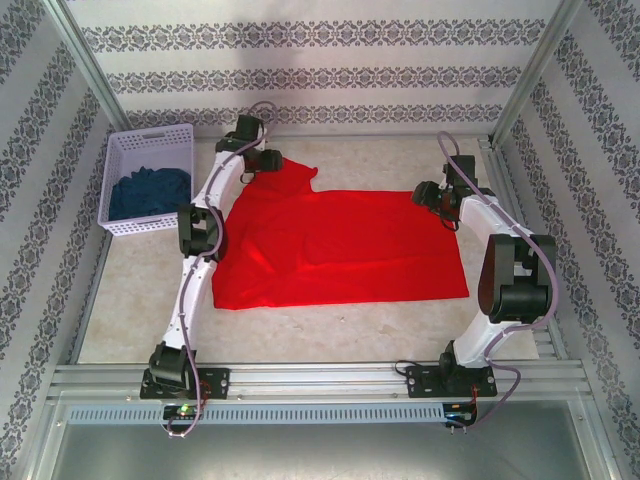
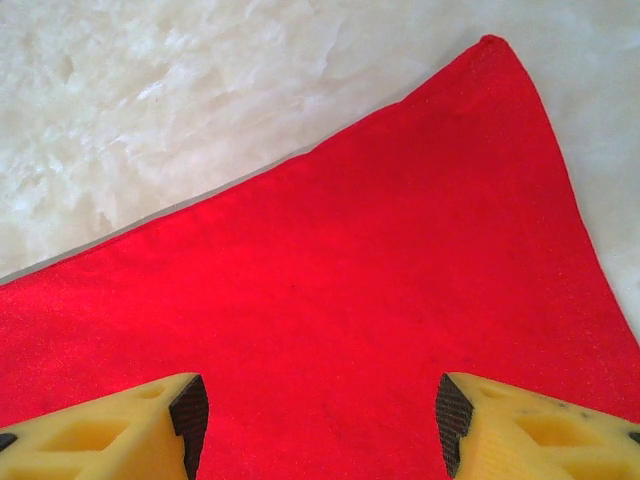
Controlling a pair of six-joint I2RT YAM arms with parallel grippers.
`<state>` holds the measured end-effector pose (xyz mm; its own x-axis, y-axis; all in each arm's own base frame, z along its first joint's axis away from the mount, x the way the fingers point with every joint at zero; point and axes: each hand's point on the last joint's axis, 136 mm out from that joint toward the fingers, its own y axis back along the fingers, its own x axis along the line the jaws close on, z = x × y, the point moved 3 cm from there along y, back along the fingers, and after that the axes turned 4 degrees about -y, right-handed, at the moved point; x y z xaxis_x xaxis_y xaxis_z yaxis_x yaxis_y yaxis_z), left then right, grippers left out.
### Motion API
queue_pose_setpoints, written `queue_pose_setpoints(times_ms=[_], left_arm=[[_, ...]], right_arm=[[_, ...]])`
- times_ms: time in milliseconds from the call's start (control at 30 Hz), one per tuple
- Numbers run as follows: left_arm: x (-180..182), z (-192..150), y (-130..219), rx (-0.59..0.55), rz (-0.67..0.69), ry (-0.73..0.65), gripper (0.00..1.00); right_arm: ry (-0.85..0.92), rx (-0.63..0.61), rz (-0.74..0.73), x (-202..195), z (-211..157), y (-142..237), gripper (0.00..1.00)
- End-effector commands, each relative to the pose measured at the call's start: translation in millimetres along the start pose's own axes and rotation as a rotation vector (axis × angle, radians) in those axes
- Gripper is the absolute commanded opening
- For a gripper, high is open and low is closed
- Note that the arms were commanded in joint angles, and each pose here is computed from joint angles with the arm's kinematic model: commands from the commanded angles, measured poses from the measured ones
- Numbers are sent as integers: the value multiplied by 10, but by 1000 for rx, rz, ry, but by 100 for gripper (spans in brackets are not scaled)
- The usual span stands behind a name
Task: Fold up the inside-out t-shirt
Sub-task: Fold the T-shirt at the center of the table.
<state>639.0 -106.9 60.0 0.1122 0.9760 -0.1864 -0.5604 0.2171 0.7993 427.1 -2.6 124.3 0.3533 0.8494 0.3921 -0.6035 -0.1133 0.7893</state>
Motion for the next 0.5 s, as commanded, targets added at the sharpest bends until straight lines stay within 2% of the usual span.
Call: queue_pose_setpoints(times_ms=[0, 200, 467], left_arm=[[2, -353, -184, 123, 14, -7, 62], [12, -386, -213, 133, 11, -8, 48], [-34, -386, -211, 134, -17, -19, 12]], right_arm=[[-13, -13, 35, 81, 33, 49, 64], [-1, 0, -10, 53, 104, -19, 64], [-16, 13, -47, 3, 267, -175, 64]])
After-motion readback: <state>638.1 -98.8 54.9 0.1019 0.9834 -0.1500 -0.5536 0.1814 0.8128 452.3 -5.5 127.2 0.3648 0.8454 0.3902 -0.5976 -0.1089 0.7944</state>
